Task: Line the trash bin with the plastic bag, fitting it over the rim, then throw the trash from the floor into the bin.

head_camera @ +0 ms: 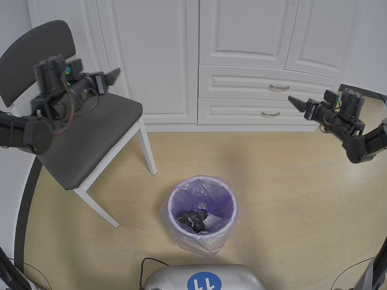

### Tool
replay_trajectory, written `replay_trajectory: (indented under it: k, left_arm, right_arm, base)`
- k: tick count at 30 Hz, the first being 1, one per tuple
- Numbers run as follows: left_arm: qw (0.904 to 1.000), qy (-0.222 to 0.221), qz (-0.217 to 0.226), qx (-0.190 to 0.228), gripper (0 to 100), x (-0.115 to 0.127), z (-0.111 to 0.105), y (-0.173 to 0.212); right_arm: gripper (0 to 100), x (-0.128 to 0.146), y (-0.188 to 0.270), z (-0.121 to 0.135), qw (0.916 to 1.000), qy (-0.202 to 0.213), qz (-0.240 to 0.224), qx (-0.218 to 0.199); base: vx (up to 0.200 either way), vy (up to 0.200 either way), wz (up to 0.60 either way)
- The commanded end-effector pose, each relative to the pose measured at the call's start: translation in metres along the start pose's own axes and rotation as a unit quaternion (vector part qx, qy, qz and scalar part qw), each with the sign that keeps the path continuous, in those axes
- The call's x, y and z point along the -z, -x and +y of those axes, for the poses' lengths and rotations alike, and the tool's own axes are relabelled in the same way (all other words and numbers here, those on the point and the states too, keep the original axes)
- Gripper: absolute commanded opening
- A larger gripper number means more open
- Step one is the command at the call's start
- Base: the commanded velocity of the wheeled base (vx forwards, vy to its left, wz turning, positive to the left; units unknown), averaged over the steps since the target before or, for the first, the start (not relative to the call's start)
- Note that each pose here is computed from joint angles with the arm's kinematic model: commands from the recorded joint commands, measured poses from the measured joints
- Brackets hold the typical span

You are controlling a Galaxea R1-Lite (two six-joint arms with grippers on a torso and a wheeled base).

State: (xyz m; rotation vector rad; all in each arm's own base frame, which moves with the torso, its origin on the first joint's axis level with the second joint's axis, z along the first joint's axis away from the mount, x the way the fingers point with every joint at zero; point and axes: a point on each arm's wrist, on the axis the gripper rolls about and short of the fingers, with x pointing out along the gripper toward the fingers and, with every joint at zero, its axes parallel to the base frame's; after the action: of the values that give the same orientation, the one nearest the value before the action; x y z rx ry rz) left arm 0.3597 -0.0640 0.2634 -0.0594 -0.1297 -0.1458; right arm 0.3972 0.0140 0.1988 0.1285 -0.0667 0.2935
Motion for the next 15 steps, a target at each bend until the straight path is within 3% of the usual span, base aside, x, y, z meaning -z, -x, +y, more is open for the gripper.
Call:
replay_trajectory:
  k: [1,3,4,6,15]
  left_arm:
    - [0.9947,-0.005,-0.083,-0.060,100,-0.080,0.043,0.066]
    - [0.9939,-0.007,-0.090,-0.064,100,-0.087,0.046,0.072]
    - [0.9916,-0.012,-0.106,-0.073,100,-0.103,0.050,0.086]
    - [0.9906,-0.012,-0.114,-0.074,100,-0.111,0.049,0.094]
    - [0.9890,-0.014,-0.126,-0.077,100,-0.141,0.041,0.139]
  right_arm:
    - [100,-0.101,0.047,-0.004,0.9925,0.024,-0.116,0.032]
    - [100,-0.110,0.053,-0.001,0.9915,0.023,-0.124,0.033]
    - [100,-0.138,0.072,0.009,0.9883,0.020,-0.149,0.028]
    - [100,-0.155,0.086,0.017,0.9868,0.022,-0.158,0.026]
    - [100,-0.213,0.154,0.046,0.9831,0.031,-0.178,0.033]
  base:
    - [0.000,0.000,0.00]
    - [0.000,0.000,0.00]
    - [0.000,0.000,0.00]
    - [0.000,0.000,0.00]
    - [0.000,0.000,0.00]
